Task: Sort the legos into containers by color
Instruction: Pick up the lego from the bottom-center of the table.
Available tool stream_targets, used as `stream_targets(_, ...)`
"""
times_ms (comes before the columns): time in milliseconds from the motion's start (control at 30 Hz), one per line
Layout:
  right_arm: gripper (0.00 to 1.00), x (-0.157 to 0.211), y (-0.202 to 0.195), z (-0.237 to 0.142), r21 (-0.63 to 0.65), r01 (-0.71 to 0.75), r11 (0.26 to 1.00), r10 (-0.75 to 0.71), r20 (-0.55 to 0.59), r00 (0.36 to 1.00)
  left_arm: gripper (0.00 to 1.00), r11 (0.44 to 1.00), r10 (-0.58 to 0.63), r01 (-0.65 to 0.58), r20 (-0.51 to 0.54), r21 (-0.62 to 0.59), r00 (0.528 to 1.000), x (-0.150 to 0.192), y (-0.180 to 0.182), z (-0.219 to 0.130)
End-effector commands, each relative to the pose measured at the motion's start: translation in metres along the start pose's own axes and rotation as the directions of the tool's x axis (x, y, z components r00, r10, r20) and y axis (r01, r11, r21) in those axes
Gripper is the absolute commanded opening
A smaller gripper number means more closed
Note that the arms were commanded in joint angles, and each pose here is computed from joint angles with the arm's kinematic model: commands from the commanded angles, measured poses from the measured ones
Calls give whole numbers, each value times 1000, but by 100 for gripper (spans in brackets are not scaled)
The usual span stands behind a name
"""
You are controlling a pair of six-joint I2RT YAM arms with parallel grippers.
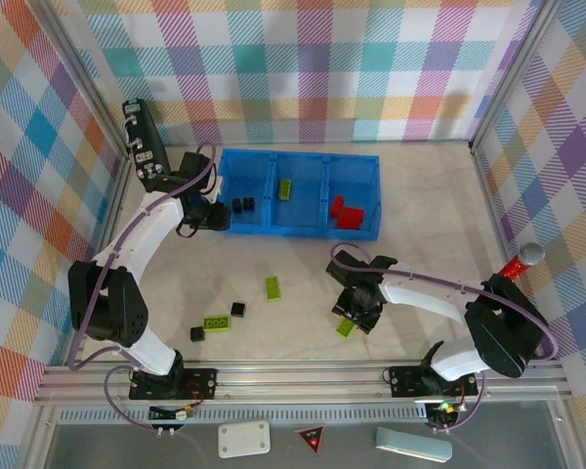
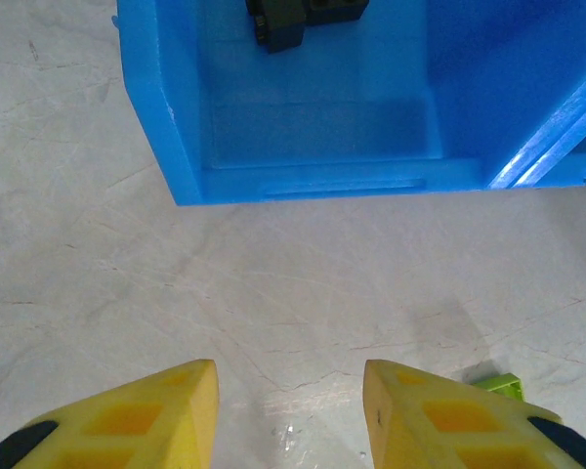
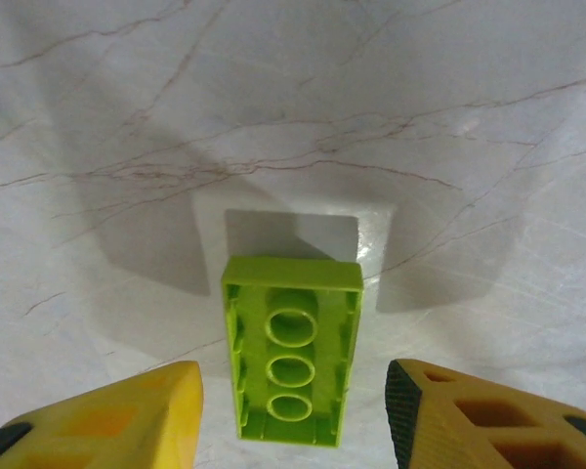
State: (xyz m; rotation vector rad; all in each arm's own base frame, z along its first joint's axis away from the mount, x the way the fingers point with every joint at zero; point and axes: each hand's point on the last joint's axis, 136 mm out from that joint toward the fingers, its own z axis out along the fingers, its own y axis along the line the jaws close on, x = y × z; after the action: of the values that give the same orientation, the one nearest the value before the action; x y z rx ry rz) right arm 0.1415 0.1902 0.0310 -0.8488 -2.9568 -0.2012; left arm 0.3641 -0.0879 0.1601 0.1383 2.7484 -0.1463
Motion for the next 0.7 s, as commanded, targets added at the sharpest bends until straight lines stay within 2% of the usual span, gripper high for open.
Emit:
stream_targets(0, 54, 5, -3, 5, 20, -30, 999, 30, -22, 999, 43, 1000, 3, -3, -3, 12, 1000, 2, 2, 0)
stream_targets(300, 54, 5, -3, 10, 36, -29, 999, 30, -28, 999, 43, 1000, 7, -7, -6, 13, 1000, 3, 1, -1)
stream_targets(667, 48, 4, -3, 15, 55, -21, 998, 22, -28, 999, 43, 1000, 11, -11, -6, 4, 1000, 4, 3, -2)
